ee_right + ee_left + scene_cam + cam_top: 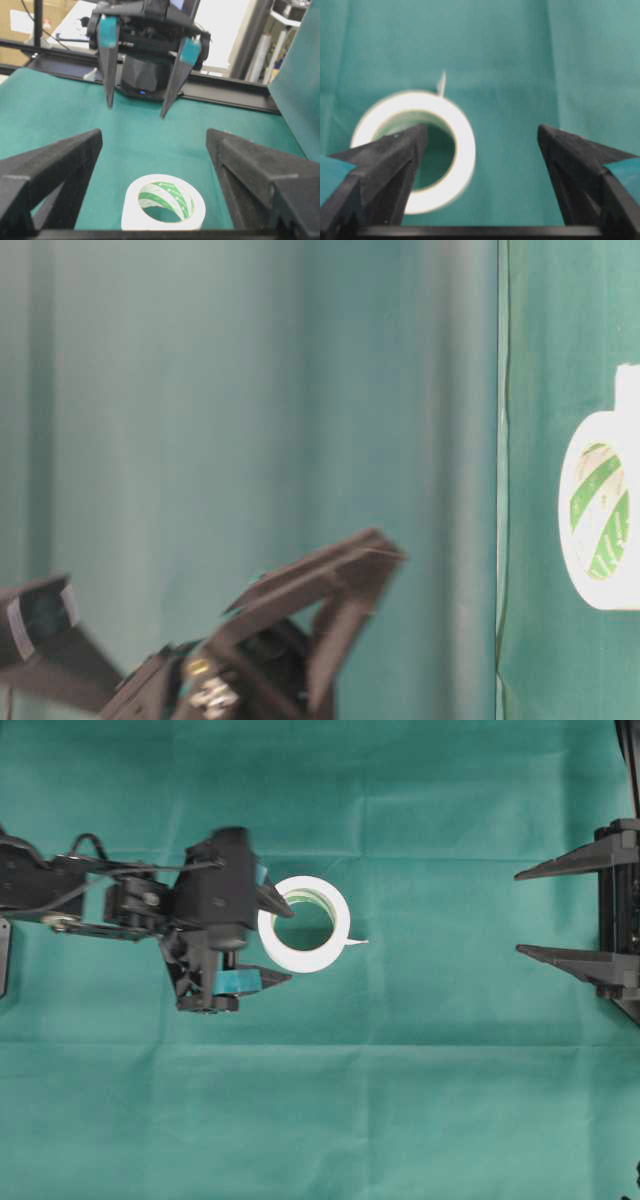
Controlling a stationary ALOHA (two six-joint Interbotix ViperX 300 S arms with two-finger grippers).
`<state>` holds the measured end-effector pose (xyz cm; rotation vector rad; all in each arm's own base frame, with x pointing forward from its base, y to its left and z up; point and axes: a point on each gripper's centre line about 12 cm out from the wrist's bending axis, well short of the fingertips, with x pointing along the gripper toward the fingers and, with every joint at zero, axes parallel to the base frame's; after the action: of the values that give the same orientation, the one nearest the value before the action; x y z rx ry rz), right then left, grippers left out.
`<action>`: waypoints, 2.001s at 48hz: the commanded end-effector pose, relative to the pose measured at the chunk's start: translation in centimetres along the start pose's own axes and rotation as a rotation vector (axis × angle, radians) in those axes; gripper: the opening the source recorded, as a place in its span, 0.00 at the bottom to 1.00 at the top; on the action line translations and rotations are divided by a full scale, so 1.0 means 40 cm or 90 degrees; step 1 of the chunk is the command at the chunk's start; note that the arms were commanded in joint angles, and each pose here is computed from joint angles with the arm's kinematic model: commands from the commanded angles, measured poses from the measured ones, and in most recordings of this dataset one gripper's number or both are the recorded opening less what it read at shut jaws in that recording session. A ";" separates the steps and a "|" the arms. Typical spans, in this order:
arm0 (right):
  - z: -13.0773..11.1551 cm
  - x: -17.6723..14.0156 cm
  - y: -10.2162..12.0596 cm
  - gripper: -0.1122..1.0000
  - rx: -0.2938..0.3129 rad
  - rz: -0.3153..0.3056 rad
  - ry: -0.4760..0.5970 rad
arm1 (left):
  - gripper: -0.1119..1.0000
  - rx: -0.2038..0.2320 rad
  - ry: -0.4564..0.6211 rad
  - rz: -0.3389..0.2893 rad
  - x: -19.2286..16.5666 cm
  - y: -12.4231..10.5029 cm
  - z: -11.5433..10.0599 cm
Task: Peel off the duct tape with your right arm.
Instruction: 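Move the left gripper over the white tape roll and lower it, then close the left gripper on the roll's rim and tilt it upright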
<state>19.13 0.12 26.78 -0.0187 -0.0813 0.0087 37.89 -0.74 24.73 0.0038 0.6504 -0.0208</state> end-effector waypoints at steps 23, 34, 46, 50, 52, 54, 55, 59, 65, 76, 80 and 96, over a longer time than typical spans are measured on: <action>-0.006 -0.003 0.001 0.82 -0.001 0.002 -0.012 | 0.94 0.008 0.082 0.007 0.050 0.018 0.019; -0.006 -0.003 0.001 0.82 -0.001 0.002 -0.012 | 0.94 0.005 0.112 0.012 0.092 0.031 -0.011; -0.006 -0.003 0.001 0.82 -0.001 0.002 -0.012 | 0.94 0.003 0.147 0.013 0.143 0.035 -0.052; -0.006 -0.003 0.002 0.82 -0.001 0.003 -0.013 | 0.94 0.004 0.155 0.012 0.160 0.035 -0.065; -0.006 -0.003 0.001 0.82 -0.001 0.002 -0.013 | 0.94 0.004 0.157 0.012 0.169 0.035 -0.070; -0.006 -0.003 0.002 0.82 -0.001 0.003 -0.013 | 0.94 0.005 0.158 0.013 0.176 0.036 -0.075; -0.007 -0.003 0.002 0.82 -0.001 0.003 -0.013 | 0.94 0.004 0.158 0.012 0.179 0.036 -0.076; -0.008 -0.003 0.002 0.82 -0.001 0.002 -0.012 | 0.94 0.003 0.158 0.013 0.191 0.036 -0.082; -0.008 -0.003 0.002 0.82 -0.001 0.002 -0.011 | 0.94 0.003 0.160 0.013 0.209 0.036 -0.095; -0.011 -0.003 0.002 0.82 -0.001 0.002 -0.010 | 0.94 0.003 0.174 0.013 0.240 0.038 -0.123; -0.012 -0.004 0.002 0.82 -0.001 0.002 -0.009 | 0.94 0.001 0.178 0.014 0.252 0.040 -0.134; -0.017 -0.005 0.002 0.82 0.000 0.003 -0.006 | 0.94 0.000 0.184 0.015 0.290 0.045 -0.152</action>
<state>18.83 0.17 25.69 -0.0183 -0.0752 0.0115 42.65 0.74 11.58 0.0165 0.9818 -0.0009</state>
